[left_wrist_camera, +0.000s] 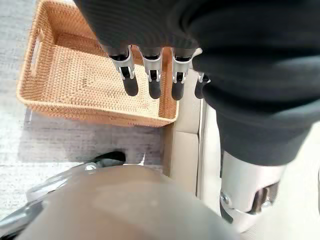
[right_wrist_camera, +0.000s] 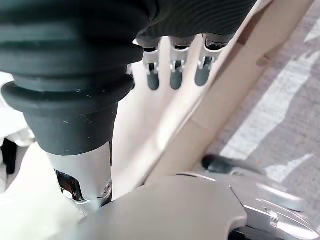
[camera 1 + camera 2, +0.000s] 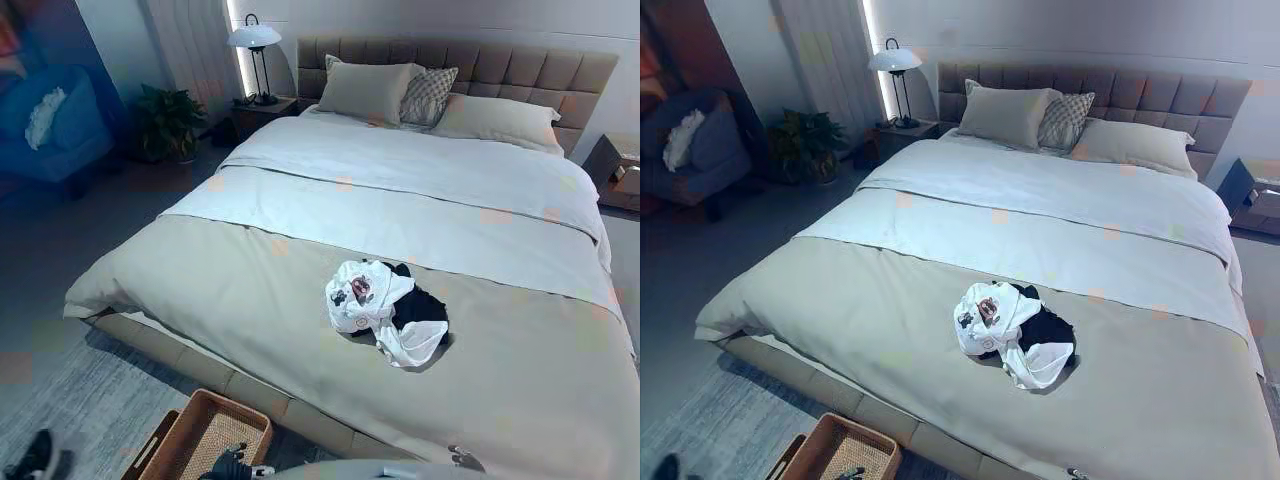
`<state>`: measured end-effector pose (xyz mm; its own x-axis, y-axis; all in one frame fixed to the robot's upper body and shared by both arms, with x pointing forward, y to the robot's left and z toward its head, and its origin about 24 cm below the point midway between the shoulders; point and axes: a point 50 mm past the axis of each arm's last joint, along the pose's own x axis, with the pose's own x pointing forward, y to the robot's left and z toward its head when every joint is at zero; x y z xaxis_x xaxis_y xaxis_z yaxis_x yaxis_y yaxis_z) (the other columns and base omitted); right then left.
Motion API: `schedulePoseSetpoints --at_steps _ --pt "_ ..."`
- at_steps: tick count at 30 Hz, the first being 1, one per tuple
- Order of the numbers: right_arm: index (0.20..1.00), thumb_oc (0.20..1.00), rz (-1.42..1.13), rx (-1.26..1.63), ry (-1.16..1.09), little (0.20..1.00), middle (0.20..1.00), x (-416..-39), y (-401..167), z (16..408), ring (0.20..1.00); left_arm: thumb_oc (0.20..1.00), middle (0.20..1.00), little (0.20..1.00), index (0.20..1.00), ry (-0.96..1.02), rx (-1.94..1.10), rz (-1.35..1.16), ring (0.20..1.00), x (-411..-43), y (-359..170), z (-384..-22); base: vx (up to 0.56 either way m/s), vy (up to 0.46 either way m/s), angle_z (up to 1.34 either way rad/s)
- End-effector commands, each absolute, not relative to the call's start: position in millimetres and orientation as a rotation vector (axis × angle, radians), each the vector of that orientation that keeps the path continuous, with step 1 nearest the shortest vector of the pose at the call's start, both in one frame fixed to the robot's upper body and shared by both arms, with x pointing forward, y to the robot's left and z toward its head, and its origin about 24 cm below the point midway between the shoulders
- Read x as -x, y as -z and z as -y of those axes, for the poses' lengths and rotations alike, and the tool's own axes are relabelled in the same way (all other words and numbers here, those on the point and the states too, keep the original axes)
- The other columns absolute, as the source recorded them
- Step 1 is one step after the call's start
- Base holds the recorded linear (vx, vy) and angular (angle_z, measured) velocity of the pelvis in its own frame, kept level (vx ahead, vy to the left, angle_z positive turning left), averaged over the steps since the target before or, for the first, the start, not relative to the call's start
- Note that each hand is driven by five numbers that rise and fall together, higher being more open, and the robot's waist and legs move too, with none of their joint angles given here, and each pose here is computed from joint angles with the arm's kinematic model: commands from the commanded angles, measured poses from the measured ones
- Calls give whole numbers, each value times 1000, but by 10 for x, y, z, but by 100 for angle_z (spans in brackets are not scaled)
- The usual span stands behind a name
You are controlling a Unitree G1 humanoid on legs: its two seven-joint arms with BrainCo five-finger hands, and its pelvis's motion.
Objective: Pick up clothes into the bucket
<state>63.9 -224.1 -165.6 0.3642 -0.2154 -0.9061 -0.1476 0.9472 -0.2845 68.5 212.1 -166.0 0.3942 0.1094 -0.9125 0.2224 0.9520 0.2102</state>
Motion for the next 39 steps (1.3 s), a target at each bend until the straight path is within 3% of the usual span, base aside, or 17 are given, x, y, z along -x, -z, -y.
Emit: schedulePoseSetpoints --at_steps 1,23,29,36,38,39 --pt "1000 1000 -1142 393 13 1000 1000 -891 1618 2231 1000 1000 1000 1000 1000 104 -318 -1141 1000 -855 1667 -1980 -7 12 -6" --pt "1000 1000 -1098 365 100 1000 1000 -988 1571 2307 1000 1000 1000 1000 1000 78 -342 -1152 1000 -818 1671 -2023 0 0 0" --pt "1000 1000 -912 272 221 1000 1000 -1400 1372 2407 1000 1000 1000 1000 1000 67 -357 -1142 1000 -822 1660 -2059 0 0 0" --pt "1000 1000 -544 322 224 1000 1000 -2190 789 2468 1000 1000 1000 1000 1000 56 -365 -1087 1000 -920 1620 -2071 -15 8 7" --pt "1000 1000 -515 326 229 1000 1000 -2256 731 2475 1000 1000 1000 1000 1000 52 -362 -1082 1000 -929 1616 -2071 -14 10 17" --pt "1000 1000 -411 359 224 1000 1000 -2480 511 2467 1000 1000 1000 1000 1000 41 -362 -1077 1000 -944 1611 -2078 -29 9 8"
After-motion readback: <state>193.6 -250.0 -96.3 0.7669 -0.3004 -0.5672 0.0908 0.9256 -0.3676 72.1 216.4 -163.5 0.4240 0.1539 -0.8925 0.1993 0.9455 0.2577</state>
